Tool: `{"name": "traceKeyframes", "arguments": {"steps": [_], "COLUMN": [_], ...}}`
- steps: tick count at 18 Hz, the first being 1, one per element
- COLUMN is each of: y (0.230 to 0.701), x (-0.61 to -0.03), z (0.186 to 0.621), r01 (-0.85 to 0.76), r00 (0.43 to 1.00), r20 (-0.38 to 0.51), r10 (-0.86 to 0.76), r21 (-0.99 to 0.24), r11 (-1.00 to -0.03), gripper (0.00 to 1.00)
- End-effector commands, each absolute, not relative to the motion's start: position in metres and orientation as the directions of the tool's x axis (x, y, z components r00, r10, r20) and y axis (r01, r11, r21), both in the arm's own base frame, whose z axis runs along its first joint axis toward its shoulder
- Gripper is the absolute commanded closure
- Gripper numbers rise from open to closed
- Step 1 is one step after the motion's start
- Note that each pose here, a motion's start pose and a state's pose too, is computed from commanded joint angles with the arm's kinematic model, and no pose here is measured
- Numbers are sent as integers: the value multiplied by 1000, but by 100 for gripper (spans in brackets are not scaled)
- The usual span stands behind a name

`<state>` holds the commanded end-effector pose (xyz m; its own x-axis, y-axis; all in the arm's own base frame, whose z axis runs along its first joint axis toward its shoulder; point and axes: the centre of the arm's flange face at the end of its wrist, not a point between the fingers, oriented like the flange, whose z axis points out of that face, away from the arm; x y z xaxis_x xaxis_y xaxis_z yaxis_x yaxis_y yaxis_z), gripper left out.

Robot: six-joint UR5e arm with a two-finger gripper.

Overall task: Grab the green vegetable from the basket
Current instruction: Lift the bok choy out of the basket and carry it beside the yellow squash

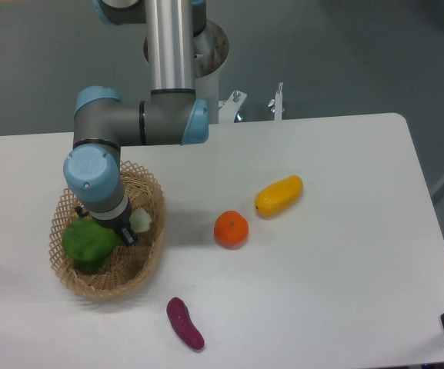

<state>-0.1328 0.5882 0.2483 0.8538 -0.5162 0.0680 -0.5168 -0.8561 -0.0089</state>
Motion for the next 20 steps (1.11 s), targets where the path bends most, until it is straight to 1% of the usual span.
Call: {"name": "traceKeyframes", "arguments": {"steps": [6,8,14,18,20], "y": [599,601,581,561,548], "x": [-181,-199,-281,-347,-381], "z": [292,305,329,335,340], "r01": [-451,-426,-330,-293,-303], "r00": [884,896,940,954,952], "r20": [111,109,60,32,9], "r10": [-453,-431,-336,-298,-306], "r21": [-50,-70,-100,-108,-106], "r11": [-891,-902,-939,-950,-947], "gripper": [75,75,75,75,74]}}
